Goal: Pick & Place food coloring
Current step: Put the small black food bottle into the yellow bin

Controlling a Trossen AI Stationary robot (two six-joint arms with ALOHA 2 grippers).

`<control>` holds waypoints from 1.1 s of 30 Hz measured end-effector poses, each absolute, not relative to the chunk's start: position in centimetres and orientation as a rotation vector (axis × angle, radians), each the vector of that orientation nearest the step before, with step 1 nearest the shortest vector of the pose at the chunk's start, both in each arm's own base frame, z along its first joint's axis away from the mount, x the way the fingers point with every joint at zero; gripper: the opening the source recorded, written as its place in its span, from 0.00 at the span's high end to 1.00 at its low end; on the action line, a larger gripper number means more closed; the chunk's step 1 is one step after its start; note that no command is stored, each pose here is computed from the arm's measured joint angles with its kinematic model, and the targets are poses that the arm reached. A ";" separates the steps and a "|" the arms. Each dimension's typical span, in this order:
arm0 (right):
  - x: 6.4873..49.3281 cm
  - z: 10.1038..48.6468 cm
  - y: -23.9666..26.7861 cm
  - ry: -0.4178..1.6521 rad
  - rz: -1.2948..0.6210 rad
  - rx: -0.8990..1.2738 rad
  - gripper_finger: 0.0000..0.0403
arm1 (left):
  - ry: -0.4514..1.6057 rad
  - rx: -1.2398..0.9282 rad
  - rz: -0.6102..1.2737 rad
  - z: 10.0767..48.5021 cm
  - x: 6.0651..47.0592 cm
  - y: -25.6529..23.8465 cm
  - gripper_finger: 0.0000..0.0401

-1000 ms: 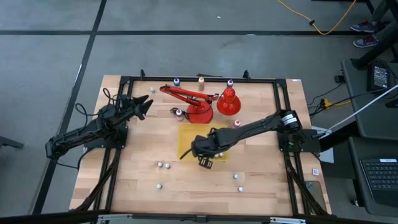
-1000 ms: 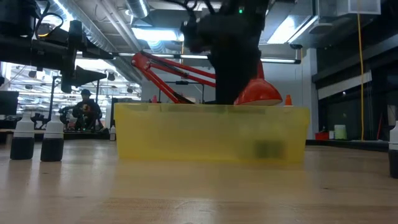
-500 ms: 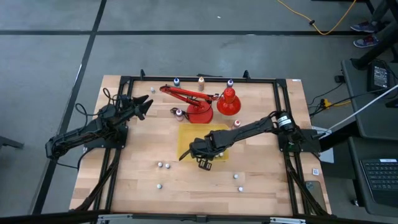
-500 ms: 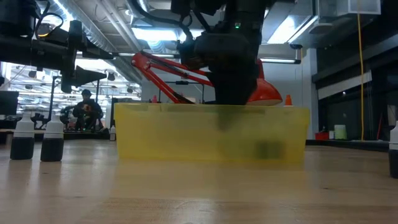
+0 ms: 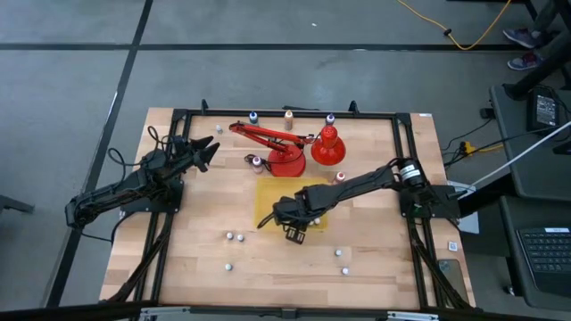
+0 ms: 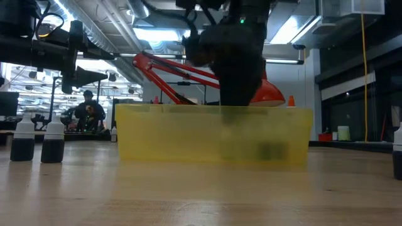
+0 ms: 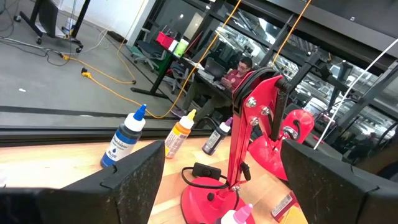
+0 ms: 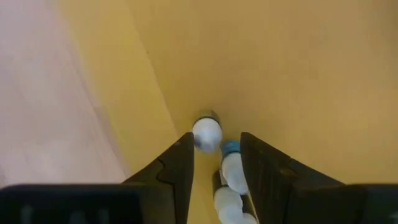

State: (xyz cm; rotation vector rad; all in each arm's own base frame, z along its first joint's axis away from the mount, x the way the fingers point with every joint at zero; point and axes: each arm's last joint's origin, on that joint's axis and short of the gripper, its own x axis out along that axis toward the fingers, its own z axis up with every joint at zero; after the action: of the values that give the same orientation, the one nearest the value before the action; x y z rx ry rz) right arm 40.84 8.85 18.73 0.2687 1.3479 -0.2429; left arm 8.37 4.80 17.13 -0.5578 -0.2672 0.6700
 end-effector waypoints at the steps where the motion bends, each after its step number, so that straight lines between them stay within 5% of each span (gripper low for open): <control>1: 40.7 19.2 8.7 1.334 -0.253 0.262 0.67 | -0.267 -0.558 0.670 17.1 8.4 4.8 0.22; 14: 37.5 25.1 10.1 1.249 -0.355 0.418 0.66 | -0.267 -0.558 0.670 17.1 8.4 4.8 0.22; 25: 33.9 26.8 15.1 1.259 -0.419 0.604 0.37 | -0.267 -0.558 0.670 17.1 8.4 4.8 0.22; 33: 30.5 24.5 17.7 1.326 -0.520 0.680 0.31 | -0.267 -0.558 0.670 17.1 8.4 4.8 0.22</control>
State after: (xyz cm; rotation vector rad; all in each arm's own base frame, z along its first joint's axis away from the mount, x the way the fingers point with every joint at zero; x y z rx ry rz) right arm 30.54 17.66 24.54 0.6799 1.3263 -0.5201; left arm 8.37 4.80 17.13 -0.5579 -0.2667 0.6702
